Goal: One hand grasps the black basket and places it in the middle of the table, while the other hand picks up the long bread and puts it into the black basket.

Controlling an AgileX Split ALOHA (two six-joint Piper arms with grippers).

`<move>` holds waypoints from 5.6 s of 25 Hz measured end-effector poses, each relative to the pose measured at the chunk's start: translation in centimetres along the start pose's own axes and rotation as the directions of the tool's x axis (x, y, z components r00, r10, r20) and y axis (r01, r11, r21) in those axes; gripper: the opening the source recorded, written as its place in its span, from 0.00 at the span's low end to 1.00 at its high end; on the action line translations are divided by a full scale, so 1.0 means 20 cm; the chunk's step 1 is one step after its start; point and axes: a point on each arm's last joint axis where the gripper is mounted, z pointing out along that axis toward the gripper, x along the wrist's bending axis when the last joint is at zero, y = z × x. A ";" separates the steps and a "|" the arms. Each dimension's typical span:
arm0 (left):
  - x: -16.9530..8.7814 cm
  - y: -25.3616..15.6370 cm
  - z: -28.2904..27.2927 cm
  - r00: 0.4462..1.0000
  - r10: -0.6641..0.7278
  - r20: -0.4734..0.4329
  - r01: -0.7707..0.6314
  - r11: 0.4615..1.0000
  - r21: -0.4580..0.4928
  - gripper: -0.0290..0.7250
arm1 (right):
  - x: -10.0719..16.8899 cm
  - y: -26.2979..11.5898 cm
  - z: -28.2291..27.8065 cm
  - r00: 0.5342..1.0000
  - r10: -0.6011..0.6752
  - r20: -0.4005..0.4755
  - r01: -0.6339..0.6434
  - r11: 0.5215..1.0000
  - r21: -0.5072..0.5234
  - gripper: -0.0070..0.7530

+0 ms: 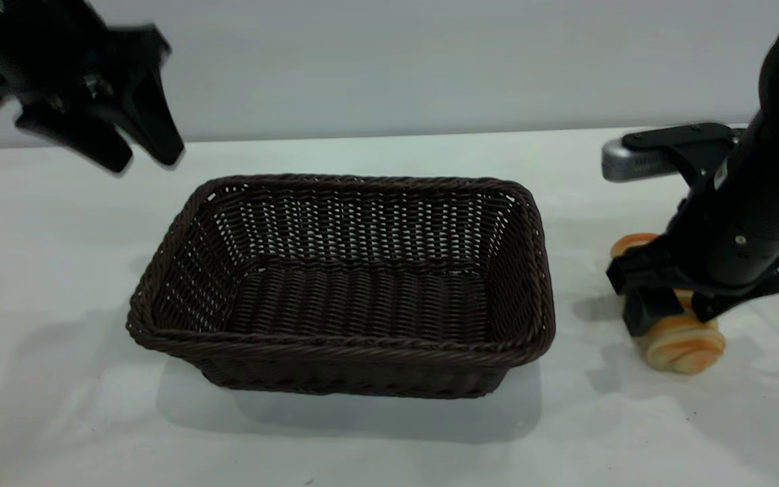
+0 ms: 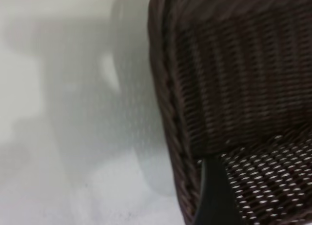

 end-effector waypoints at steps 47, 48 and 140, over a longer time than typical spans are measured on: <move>-0.09 0.01 -0.28 0.999 0.033 -0.003 -0.033 0.984 -0.173 0.76 | 0.66 0.10 -0.45 0.922 -0.358 -0.150 0.297 0.899 -0.321 0.09; -0.09 0.01 -0.31 0.999 0.037 -0.005 -0.037 0.981 -0.190 0.76 | 0.66 0.10 -0.43 0.921 -0.361 -0.148 0.302 0.900 -0.313 0.12; -0.24 -1.52 -0.73 0.967 0.198 -0.162 -0.241 0.917 -0.319 0.76 | -0.17 -1.17 -1.58 0.960 -0.266 -0.090 0.180 0.829 -0.529 0.32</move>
